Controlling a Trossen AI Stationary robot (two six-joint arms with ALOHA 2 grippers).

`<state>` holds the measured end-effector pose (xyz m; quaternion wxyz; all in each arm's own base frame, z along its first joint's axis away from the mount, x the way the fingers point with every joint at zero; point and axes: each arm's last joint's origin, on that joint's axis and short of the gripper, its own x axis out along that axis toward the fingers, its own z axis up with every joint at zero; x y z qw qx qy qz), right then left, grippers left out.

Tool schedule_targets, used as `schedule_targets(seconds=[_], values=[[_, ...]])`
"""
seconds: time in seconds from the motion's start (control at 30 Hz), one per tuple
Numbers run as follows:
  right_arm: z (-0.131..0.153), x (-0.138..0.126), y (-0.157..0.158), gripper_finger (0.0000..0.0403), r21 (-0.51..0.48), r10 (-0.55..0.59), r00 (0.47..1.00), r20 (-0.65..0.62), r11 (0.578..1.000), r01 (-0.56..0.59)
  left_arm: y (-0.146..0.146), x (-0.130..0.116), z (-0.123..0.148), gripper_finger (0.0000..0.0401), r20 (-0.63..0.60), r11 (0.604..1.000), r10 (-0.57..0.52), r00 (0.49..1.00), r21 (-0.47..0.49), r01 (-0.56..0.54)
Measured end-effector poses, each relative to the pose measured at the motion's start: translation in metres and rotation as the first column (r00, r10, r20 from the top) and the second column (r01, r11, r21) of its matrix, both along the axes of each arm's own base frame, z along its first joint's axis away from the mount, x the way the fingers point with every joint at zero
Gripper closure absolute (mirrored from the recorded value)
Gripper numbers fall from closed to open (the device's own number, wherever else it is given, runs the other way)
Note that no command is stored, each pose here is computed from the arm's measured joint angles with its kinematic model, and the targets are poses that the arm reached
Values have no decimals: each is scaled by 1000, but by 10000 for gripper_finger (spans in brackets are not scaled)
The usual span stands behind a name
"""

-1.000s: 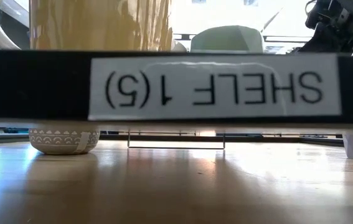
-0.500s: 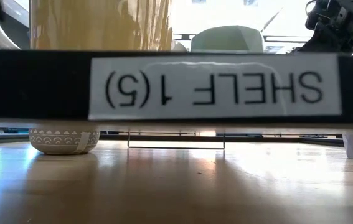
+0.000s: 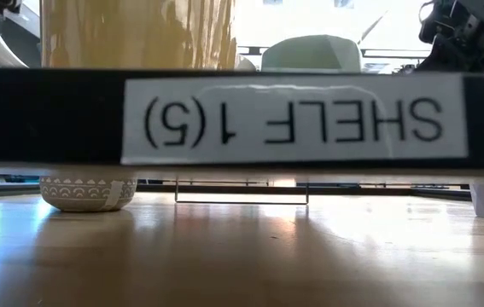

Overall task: Place coffee mugs
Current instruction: Put the red mug on the shelf

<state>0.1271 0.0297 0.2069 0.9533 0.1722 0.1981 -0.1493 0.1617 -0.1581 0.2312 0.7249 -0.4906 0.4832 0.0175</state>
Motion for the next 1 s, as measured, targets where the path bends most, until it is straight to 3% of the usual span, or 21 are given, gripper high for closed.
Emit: schedule_targets(seconds=[0.27, 0.57, 1.0], values=[[-5, -3, 0, 316, 0, 37, 997, -68, 999, -38, -11, 12, 8, 314, -35, 999, 32, 999, 4, -32], [-7, -3, 1, 316, 10, 60, 995, -84, 998, -60, -21, 22, 19, 314, -197, 984, 47, 979, 177, -12], [-7, -4, 2, 316, 26, 121, 987, -104, 993, -119, -51, 47, 2, 314, -311, 984, 39, 950, 176, 17]])
